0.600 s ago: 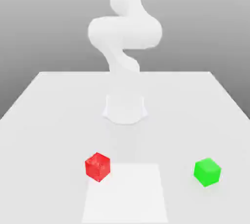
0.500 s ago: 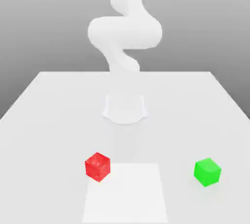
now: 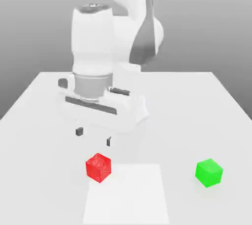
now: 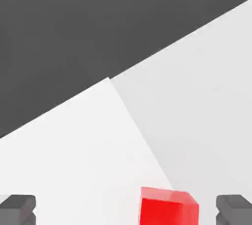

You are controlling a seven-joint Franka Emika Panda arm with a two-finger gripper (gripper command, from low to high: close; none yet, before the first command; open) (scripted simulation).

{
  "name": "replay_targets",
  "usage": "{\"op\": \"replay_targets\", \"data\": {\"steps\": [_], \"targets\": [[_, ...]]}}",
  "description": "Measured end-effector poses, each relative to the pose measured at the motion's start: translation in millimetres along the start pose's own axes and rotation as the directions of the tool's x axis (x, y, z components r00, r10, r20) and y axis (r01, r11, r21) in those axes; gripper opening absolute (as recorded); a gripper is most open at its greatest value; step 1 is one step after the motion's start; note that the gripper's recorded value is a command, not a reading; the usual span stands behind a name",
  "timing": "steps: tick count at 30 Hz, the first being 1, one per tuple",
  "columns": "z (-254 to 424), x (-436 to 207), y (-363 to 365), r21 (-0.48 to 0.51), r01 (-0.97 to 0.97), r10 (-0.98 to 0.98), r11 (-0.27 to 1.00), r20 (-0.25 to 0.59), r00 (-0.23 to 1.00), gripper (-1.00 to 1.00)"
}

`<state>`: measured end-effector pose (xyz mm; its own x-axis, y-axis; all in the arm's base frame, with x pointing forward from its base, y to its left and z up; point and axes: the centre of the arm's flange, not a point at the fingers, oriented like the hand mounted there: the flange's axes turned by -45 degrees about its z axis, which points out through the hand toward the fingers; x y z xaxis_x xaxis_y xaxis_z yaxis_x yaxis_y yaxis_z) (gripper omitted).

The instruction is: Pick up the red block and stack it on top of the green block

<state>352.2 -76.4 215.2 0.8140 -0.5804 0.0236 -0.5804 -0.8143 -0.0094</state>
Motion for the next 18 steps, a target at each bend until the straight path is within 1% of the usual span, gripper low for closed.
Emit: {"op": "replay_targets", "data": {"steps": [2,6,7,13,18], "targets": [[24,-4,5,-0.007,-0.017,0.017,1.000,0.018,1.000,0.00],[62,-8,6,-0.010,-0.019,0.019,1.000,0.023,1.000,0.00],[68,-9,6,-0.010,-0.019,0.019,1.000,0.023,1.000,-1.00],[71,-9,6,-0.009,-0.019,0.019,1.000,0.022,1.000,-1.00],[39,-7,5,-0.009,-0.019,0.019,1.000,0.022,1.000,-1.00]]}}
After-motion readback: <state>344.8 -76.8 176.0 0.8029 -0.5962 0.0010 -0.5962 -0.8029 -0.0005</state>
